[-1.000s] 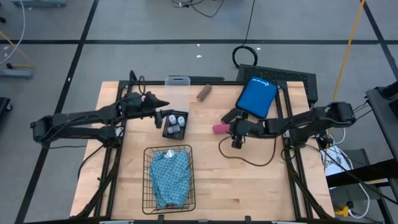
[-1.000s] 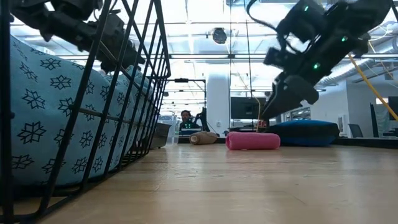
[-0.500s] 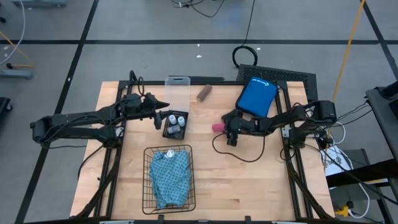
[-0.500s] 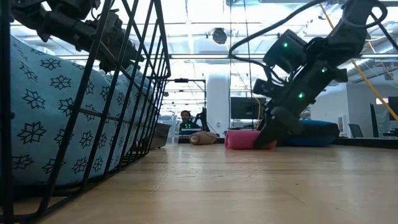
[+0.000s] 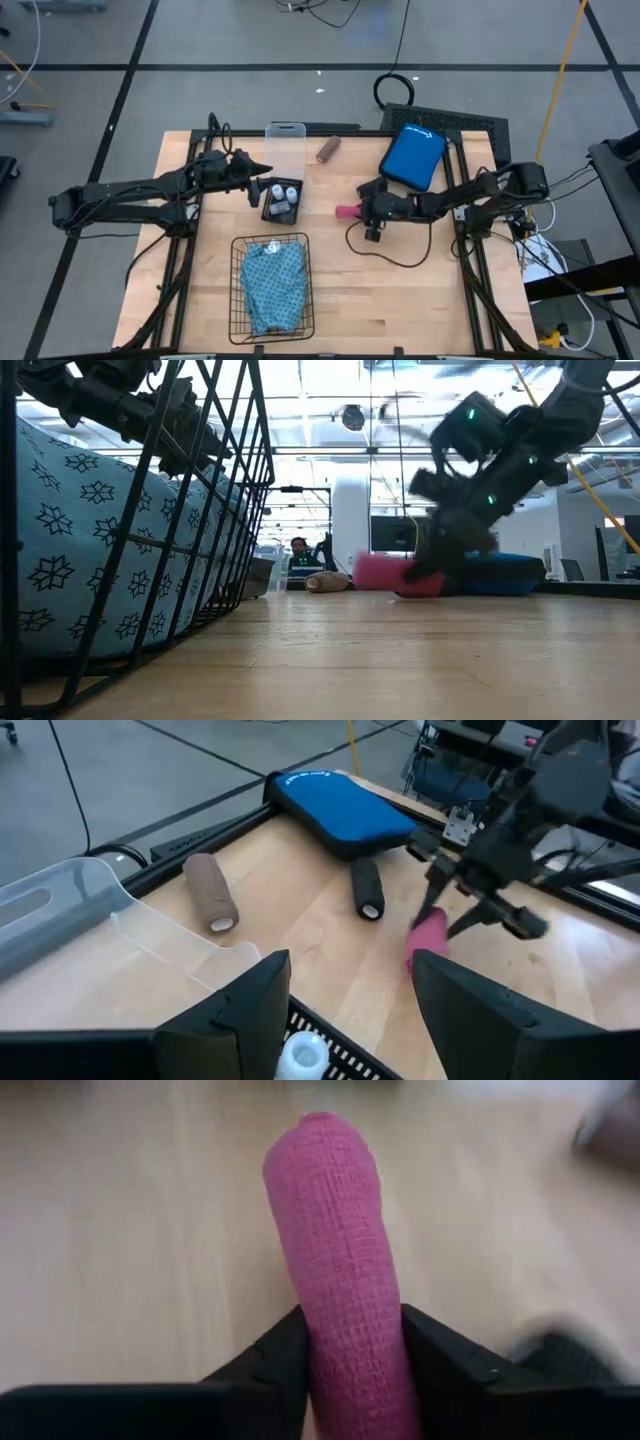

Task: Pick & place medical supplies in basket/bin
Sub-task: Put the pink bandage into the transparent bin

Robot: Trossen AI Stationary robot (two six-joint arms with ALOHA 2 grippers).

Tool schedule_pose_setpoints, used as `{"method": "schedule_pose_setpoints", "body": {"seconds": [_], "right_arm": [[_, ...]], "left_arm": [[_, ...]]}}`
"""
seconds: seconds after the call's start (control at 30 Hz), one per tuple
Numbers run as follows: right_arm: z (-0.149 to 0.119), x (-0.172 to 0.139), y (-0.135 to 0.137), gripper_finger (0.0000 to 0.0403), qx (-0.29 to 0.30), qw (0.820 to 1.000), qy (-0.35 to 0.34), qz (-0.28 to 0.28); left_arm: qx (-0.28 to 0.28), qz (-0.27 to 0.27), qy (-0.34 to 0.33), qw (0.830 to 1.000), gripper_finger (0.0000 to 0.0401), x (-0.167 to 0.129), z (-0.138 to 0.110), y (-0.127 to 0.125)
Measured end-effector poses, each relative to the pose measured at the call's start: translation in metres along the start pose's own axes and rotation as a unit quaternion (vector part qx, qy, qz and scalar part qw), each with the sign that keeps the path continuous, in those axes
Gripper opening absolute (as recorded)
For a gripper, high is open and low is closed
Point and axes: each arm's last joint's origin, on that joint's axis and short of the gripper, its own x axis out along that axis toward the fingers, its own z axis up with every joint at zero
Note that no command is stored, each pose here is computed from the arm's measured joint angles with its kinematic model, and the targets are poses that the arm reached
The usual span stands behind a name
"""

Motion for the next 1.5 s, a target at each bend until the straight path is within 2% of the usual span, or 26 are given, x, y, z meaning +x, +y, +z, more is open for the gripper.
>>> {"method": "schedule_pose_setpoints", "body": {"seconds": [0.17, 0.33, 0.4, 0.6, 0.8, 0.97, 1.03, 1.13, 1.3, 1.5], "right_arm": [[0.026, -0.011, 0.003, 0.0094, 0.016, 0.993, -0.118, 0.000], [0.050, -0.022, 0.005, 0.0091, 0.037, 0.969, -0.244, 0.007], [0.056, -0.026, 0.006, 0.0094, 0.042, 0.959, -0.280, 0.012], [0.067, -0.035, 0.012, 0.0095, 0.063, 0.933, -0.346, 0.072], [0.068, -0.037, 0.015, 0.0095, 0.067, 0.931, -0.351, 0.079], [0.068, -0.037, 0.015, 0.0095, 0.070, 0.930, -0.352, 0.081], [0.068, -0.037, 0.016, 0.0095, 0.069, 0.930, -0.353, 0.083], [0.068, -0.037, 0.017, 0.0095, 0.067, 0.930, -0.352, 0.083], [0.068, -0.037, 0.017, 0.0095, 0.066, 0.930, -0.351, 0.082], [0.068, -0.037, 0.018, 0.0095, 0.062, 0.928, -0.352, 0.101]], "left_arm": [[-0.021, -0.001, -0.002, 1.000, 0.0220, 0.000, 0.000, 0.000], [-0.019, -0.023, -0.041, 0.999, 0.0218, 0.000, 0.008, -0.006], [-0.007, -0.043, -0.064, 0.997, 0.0219, -0.001, 0.011, -0.011], [0.060, -0.104, -0.123, 0.985, 0.0218, 0.005, 0.017, -0.035], [0.153, -0.158, -0.179, 0.959, 0.0219, 0.026, 0.010, -0.064], [0.199, -0.177, -0.213, 0.940, 0.0220, 0.043, -0.001, -0.080], [0.203, -0.173, -0.210, 0.941, 0.0219, 0.050, -0.005, -0.083], [0.180, -0.165, -0.198, 0.949, 0.0216, 0.062, -0.004, -0.087], [0.161, -0.164, -0.129, 0.965, 0.0214, 0.089, 0.002, -0.099], [0.212, -0.152, -0.054, 0.964, 0.0214, 0.114, 0.020, -0.113]]}}
